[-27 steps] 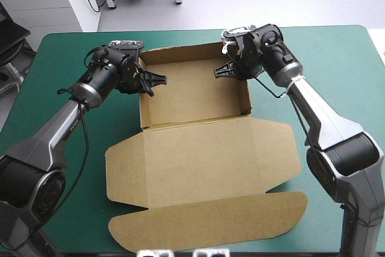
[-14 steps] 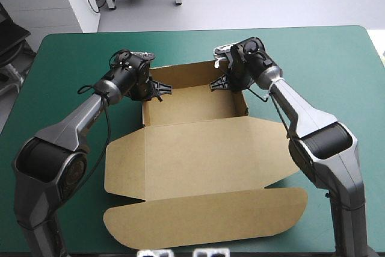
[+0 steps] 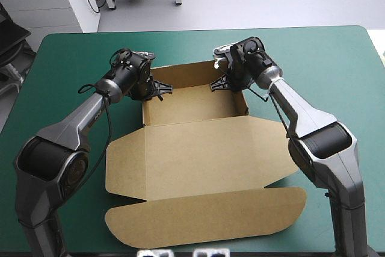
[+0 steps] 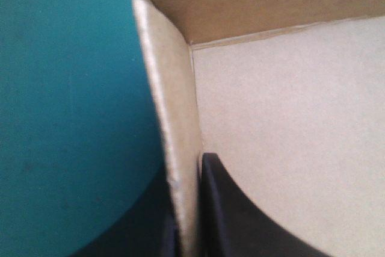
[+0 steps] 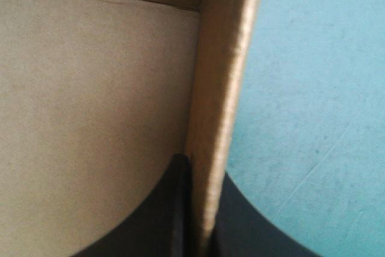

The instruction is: Fold the box

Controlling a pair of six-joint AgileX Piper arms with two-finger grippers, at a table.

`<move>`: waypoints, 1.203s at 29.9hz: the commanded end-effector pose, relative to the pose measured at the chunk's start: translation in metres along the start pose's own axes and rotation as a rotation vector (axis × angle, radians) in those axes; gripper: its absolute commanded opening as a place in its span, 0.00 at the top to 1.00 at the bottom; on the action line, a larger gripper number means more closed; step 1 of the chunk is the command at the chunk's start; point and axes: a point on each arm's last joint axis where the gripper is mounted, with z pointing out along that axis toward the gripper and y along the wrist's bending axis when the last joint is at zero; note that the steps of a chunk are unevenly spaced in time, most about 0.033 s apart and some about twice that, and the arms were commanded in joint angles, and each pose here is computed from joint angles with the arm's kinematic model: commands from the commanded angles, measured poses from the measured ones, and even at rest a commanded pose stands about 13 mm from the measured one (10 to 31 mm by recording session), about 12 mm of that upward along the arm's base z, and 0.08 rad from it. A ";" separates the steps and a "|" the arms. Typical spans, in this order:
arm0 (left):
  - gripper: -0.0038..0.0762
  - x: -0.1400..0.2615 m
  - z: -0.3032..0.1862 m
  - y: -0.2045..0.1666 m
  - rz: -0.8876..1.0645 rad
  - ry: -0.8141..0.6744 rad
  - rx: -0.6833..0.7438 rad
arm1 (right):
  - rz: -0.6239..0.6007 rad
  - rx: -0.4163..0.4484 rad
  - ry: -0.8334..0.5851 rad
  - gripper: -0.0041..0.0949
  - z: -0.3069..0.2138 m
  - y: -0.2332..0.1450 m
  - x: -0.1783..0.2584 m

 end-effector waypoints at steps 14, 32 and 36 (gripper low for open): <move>0.65 -0.009 -0.028 -0.007 0.031 -0.087 0.060 | -0.046 -0.094 0.011 0.50 -0.016 -0.020 -0.005; 0.54 -0.020 -0.053 0.004 -0.002 -0.097 0.045 | -0.065 -0.085 -0.168 0.47 -0.064 -0.024 -0.027; 0.54 -0.020 -0.052 0.006 -0.046 -0.087 0.044 | -0.079 -0.083 -0.171 0.46 -0.065 -0.024 -0.027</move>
